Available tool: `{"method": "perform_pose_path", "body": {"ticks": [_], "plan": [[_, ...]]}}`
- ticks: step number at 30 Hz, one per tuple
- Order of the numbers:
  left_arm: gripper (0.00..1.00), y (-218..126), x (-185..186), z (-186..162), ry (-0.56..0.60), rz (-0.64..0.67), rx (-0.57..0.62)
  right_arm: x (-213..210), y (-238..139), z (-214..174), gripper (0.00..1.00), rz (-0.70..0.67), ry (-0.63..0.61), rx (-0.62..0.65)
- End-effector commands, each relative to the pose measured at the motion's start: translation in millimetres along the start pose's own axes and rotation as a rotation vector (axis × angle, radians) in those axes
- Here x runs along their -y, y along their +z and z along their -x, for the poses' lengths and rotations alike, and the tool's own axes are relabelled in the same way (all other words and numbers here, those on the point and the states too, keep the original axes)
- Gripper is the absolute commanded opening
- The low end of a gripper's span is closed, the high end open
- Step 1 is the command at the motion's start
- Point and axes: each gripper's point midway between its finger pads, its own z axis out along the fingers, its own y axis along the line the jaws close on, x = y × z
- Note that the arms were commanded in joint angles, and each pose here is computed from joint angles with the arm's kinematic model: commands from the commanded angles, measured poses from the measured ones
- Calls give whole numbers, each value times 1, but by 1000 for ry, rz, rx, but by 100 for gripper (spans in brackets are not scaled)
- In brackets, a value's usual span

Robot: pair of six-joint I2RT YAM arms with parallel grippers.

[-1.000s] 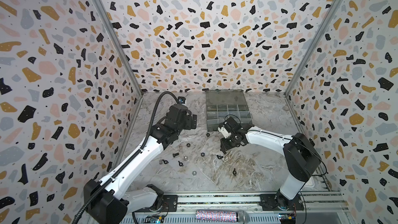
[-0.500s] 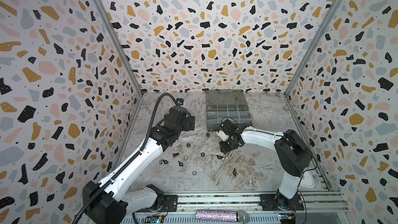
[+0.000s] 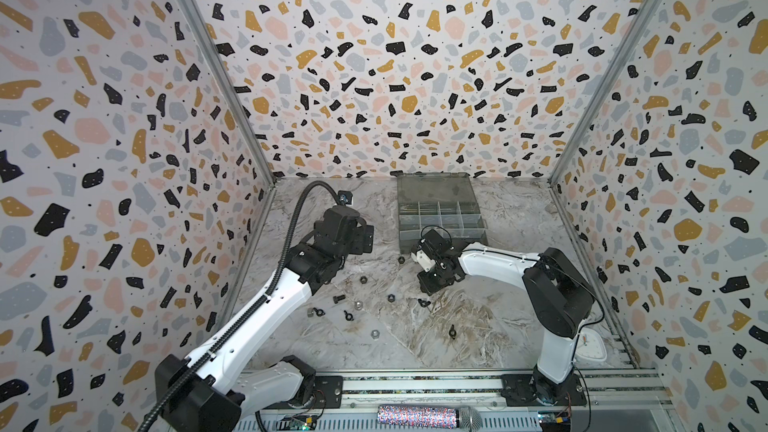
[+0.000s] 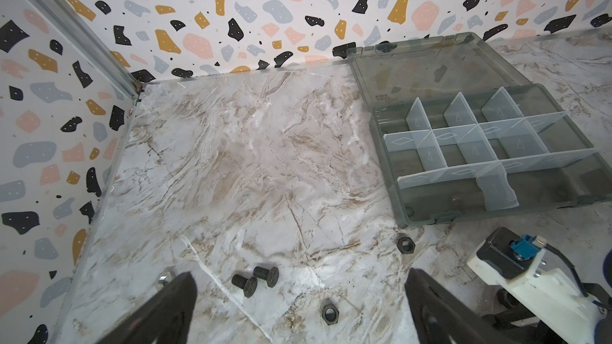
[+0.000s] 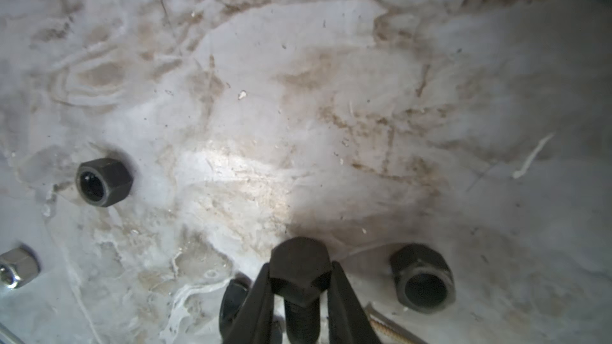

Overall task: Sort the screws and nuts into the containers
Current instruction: 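Lift the black hex bolt off the table with the right gripper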

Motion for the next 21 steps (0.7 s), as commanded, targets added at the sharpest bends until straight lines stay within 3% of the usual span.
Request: {"method": "perform_pose_path", "body": {"ticks": [1,21], "plan": [[100,-8,-3,8,13,2,28,0,4,-4,19,-10,16,-26],[100,-16,-2,13,30,-18,34,-2,-10,7,11,-25,11,-6]]}}
